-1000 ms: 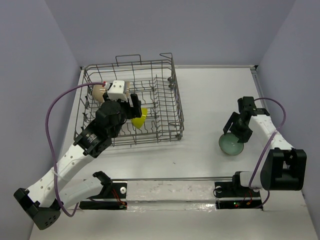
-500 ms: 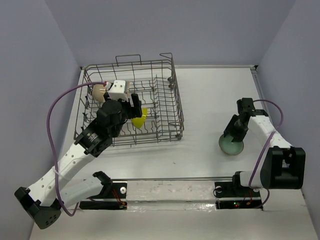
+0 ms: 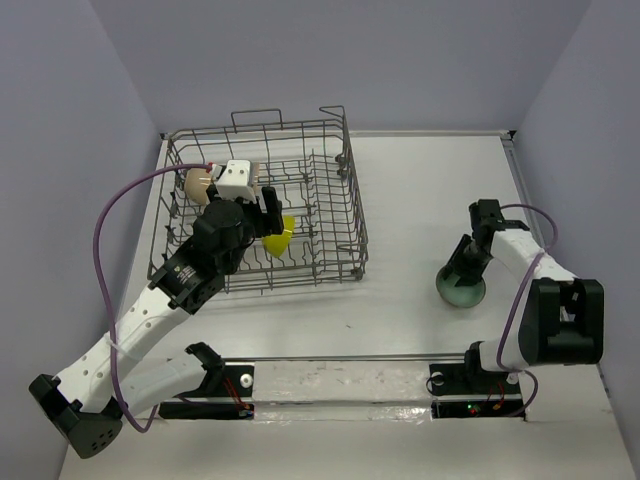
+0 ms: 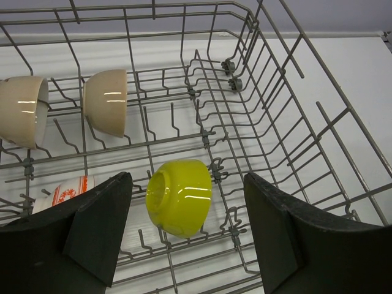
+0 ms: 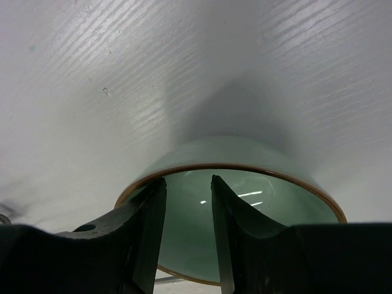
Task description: Load the bowls into the dish rack
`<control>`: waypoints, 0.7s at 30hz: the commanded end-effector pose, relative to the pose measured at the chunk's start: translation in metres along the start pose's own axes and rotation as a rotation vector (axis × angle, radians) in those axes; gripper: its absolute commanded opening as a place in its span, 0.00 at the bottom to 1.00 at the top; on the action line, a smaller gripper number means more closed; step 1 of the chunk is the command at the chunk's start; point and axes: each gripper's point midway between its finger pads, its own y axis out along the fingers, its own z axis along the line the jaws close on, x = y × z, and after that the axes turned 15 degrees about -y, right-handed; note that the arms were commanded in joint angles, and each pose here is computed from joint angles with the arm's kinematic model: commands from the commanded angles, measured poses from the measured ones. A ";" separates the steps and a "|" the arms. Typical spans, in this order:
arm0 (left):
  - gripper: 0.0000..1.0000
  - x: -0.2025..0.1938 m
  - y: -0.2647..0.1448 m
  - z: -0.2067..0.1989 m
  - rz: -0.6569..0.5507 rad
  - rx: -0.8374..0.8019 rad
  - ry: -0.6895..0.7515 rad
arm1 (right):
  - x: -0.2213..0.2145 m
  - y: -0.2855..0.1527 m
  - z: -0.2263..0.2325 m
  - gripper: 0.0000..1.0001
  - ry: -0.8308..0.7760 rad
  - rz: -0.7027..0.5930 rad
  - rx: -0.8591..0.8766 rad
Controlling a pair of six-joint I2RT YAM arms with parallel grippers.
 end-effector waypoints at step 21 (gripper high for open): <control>0.82 0.008 0.005 -0.002 -0.035 0.004 -0.011 | 0.034 0.028 0.034 0.40 0.055 -0.037 0.152</control>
